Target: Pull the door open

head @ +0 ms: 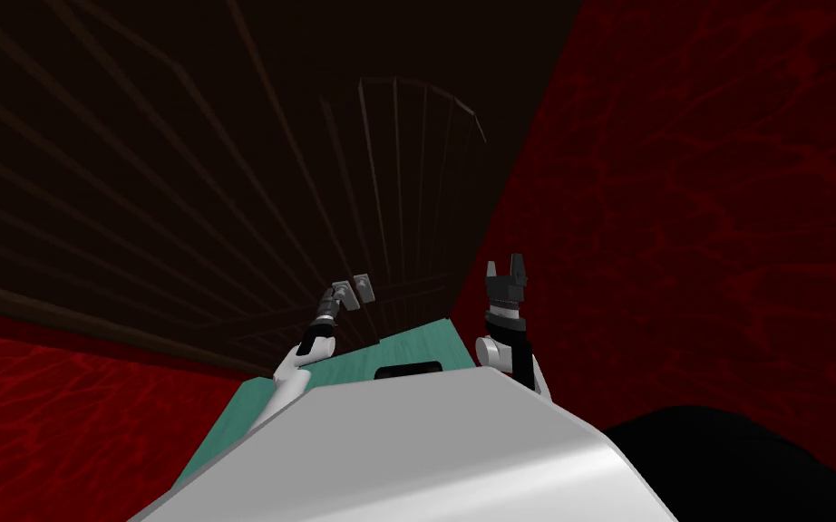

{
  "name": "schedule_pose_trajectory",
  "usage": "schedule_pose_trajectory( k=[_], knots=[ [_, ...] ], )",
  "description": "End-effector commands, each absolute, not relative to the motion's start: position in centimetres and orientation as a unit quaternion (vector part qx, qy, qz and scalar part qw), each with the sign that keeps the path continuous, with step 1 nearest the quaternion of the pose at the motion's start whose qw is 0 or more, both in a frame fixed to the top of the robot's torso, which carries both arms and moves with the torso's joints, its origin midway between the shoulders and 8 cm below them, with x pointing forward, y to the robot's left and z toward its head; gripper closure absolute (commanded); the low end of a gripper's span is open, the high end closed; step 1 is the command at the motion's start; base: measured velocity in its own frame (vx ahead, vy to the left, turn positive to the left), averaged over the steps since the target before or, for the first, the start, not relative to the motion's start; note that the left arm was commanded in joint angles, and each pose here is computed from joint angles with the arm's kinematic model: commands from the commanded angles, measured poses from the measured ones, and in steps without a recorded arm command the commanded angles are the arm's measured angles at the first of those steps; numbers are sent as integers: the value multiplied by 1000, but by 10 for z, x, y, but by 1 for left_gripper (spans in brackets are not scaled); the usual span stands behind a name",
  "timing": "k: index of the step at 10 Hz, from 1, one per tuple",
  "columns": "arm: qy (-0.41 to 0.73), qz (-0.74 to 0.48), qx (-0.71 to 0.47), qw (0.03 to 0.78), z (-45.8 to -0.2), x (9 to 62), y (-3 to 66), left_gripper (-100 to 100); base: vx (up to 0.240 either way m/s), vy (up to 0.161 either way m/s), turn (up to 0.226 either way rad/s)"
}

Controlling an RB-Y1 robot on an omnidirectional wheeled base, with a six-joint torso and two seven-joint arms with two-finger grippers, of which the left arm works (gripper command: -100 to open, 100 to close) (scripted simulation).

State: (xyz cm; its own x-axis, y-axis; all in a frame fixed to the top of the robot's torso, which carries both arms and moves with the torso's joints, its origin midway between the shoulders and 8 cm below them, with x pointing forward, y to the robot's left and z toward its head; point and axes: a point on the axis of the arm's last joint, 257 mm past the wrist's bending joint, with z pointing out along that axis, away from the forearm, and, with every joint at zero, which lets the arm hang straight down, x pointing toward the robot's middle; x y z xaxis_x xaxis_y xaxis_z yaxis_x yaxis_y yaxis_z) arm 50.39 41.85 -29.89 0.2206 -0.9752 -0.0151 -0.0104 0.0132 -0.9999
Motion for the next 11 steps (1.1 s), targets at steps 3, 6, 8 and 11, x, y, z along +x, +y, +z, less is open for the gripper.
schedule_pose_trajectory(
  k=[3,6,8,11],
  knots=[
    [447,-436,-551,554,-299,504,419,100,17,-6,-2],
    [447,-436,-551,554,-299,504,419,100,-19,4,-6],
    [449,-425,-558,554,-307,495,430,100,-52,18,34],
    [451,-428,-555,553,-306,493,429,-100,-193,62,45]
  ],
)
